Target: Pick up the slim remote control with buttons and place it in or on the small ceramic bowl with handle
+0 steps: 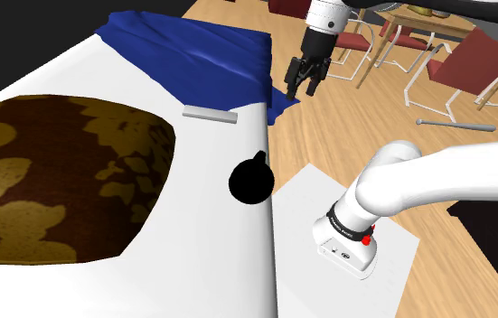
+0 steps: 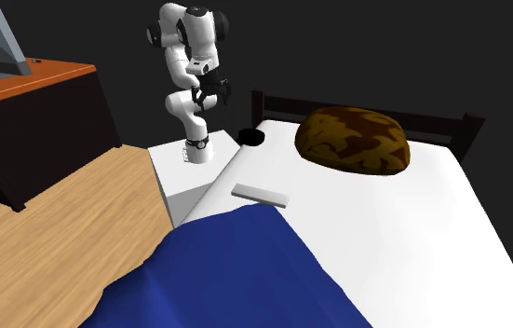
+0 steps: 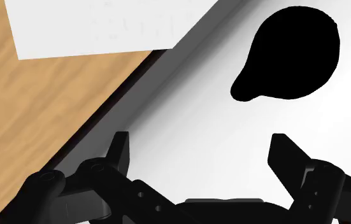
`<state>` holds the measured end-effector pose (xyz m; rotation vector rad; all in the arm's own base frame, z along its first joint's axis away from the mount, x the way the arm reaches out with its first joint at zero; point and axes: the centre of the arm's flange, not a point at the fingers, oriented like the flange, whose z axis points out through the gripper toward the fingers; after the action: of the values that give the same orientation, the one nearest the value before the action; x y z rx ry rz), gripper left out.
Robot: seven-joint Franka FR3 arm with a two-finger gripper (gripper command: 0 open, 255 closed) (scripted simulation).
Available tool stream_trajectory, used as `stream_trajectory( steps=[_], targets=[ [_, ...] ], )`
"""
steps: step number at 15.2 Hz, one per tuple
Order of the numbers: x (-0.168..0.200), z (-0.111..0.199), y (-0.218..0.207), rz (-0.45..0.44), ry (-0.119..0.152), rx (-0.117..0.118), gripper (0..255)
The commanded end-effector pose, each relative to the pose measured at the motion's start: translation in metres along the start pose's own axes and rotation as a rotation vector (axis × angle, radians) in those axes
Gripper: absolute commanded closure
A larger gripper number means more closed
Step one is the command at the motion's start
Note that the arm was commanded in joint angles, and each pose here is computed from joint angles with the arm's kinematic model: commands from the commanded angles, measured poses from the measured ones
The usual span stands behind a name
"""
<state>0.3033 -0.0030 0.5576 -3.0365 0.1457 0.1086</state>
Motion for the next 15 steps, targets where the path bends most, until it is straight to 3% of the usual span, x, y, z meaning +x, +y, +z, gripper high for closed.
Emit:
stream_trajectory(
  steps=[1,15],
  targets=[
    [0.000,0.000,0.000,0.000,0.000,0.000,0],
    [0.160,0.085,-0.005,-0.308,0.017,-0.048,0]
  ],
)
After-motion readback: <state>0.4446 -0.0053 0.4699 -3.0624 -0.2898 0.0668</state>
